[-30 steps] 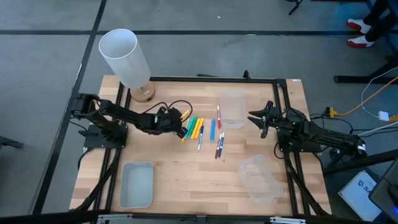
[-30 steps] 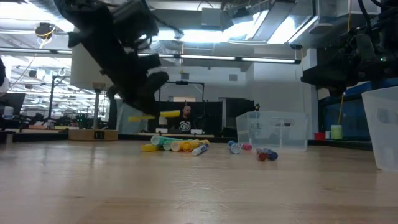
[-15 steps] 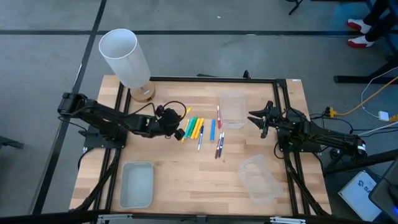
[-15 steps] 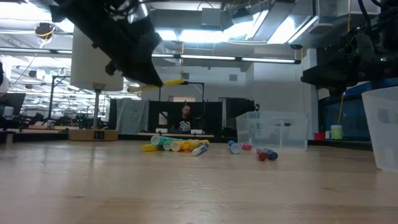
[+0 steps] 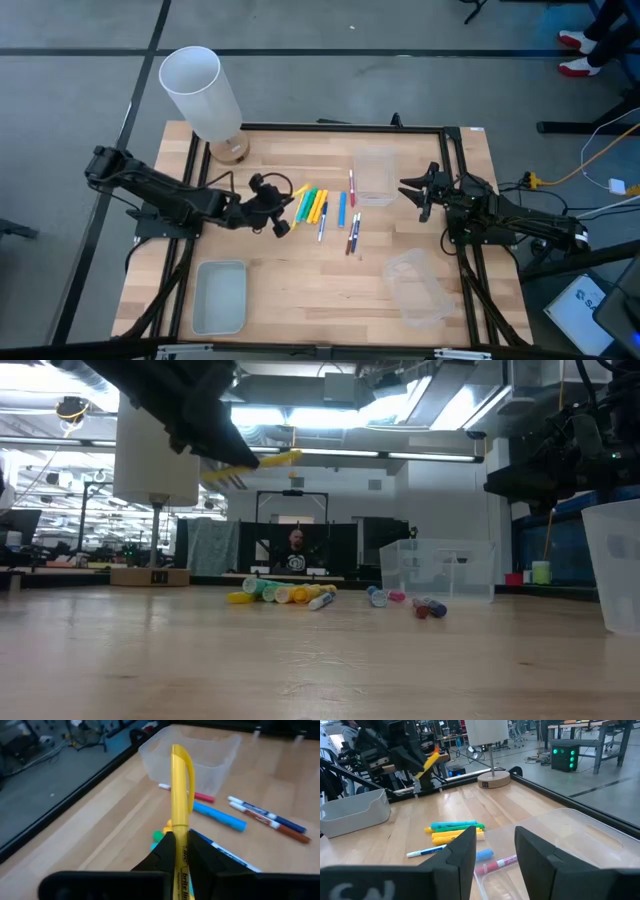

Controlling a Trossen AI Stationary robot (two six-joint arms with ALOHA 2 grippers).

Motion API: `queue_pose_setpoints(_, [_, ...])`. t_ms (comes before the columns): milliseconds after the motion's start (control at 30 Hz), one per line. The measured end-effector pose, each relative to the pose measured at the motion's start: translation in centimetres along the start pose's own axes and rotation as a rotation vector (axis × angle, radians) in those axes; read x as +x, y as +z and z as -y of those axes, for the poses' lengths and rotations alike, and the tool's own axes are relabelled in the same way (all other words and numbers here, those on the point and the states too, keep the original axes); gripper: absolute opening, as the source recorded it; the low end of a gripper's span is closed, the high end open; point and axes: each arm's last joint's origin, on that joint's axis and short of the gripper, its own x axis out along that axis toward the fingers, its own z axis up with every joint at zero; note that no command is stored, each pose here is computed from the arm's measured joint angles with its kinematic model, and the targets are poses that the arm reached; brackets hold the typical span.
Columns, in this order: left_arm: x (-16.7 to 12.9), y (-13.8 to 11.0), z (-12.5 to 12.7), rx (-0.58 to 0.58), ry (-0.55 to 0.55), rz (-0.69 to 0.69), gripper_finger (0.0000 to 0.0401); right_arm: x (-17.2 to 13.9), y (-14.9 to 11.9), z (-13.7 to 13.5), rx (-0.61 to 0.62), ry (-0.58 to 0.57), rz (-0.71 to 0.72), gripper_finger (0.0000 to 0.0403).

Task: Pick & Place Markers
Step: Put the left yellow pen into the gray bin

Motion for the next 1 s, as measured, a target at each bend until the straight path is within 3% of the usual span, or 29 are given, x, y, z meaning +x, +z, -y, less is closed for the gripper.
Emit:
queue_pose_setpoints(567, [-4.5,0.3,1.6,0.028,-0.187,0.074,0.0024,0.0,0.0,0.0,0.001,0.0,0.0,0.0136])
queue_pose_setpoints(733, [-6.2,0.4,2.1,0.055,-0.336,0.07,0.0024,0.0,0.0,0.0,0.0,0.0,0.0,0.0136])
queue_pose_setpoints(1000, [-8.6,-0.5,3.0,0.278,-0.535,0.063,0.0024,0.0,0.0,0.0,0.001,0.0,0.0,0.0136])
